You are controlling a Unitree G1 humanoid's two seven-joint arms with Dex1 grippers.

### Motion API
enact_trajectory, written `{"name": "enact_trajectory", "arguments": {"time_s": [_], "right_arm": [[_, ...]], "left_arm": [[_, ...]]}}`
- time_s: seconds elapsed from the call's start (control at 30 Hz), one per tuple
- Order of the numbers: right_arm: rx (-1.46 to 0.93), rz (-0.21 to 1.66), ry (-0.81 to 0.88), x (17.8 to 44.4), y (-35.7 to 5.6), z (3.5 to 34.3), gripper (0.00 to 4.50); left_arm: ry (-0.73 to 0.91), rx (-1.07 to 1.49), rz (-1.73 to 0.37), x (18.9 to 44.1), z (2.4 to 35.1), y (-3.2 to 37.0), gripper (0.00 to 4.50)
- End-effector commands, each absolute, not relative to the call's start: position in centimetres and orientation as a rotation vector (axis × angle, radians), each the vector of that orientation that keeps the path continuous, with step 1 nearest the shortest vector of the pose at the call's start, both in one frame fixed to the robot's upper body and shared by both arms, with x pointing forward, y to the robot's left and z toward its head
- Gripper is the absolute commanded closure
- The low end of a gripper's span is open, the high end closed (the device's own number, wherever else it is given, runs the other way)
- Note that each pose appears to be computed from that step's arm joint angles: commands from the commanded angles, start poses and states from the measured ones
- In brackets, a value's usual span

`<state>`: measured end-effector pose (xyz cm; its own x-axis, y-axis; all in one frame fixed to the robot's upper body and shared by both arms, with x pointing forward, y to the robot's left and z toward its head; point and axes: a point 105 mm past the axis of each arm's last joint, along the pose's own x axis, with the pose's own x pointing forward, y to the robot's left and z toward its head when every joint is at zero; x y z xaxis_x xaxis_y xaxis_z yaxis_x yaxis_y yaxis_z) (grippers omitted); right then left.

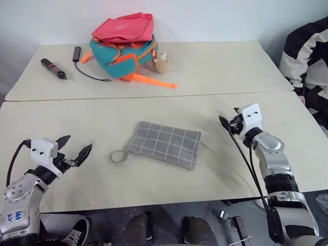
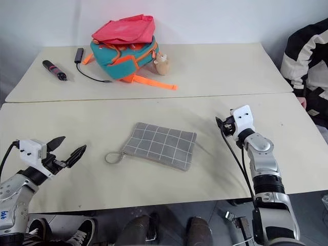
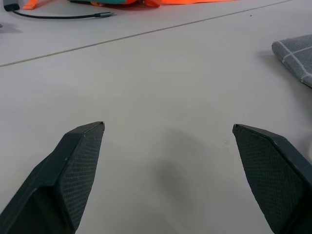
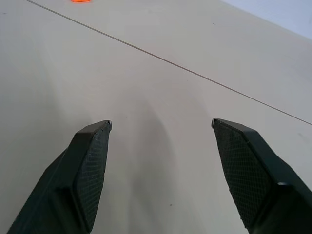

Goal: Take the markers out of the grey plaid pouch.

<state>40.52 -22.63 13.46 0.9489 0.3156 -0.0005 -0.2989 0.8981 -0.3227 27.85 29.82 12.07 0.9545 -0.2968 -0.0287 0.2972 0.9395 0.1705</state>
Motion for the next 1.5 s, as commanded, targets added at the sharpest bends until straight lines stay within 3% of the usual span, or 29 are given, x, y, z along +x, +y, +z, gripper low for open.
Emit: {"name": "enact_trajectory", "arguments": {"time_s": [0.03,0.27,0.33,0.47,0.57,0.7,1.0,1.23,1.5], "right_arm": [[-0.339,0.331,-0.102,40.3,-22.5,14.7,1.05],[-0.335,0.358,-0.113,40.2,-22.4,15.5,1.05],[-0.315,0.442,-0.139,39.6,-20.9,16.3,1.05],[-0.207,0.854,-0.134,34.9,-14.5,17.0,1.99],[-0.239,0.893,-0.097,34.0,-13.7,16.1,3.05],[-0.288,0.816,-0.049,34.8,-14.4,14.7,4.45],[-0.445,0.856,0.024,34.4,-13.6,10.8,4.48],[-0.448,0.857,-0.018,34.6,-12.7,11.4,4.48],[-0.448,0.850,-0.016,34.5,-13.0,11.5,4.48]], "left_arm": [[-0.041,0.235,-0.278,27.7,12.9,30.1,0.02],[-0.024,0.269,-0.307,28.2,13.1,29.3,0.02],[-0.042,0.266,-0.316,28.4,13.4,29.2,0.02],[-0.063,0.313,-0.361,29.1,13.7,28.0,0.00],[-0.064,0.357,-0.410,29.7,13.4,27.0,0.00],[-0.107,0.428,-0.487,30.9,13.8,25.5,0.00],[-0.174,0.600,-0.677,34.3,13.6,22.2,0.00],[-0.242,0.786,-0.907,35.2,12.1,17.9,0.00],[-0.275,0.785,-0.975,36.8,11.5,14.8,0.00]]}}
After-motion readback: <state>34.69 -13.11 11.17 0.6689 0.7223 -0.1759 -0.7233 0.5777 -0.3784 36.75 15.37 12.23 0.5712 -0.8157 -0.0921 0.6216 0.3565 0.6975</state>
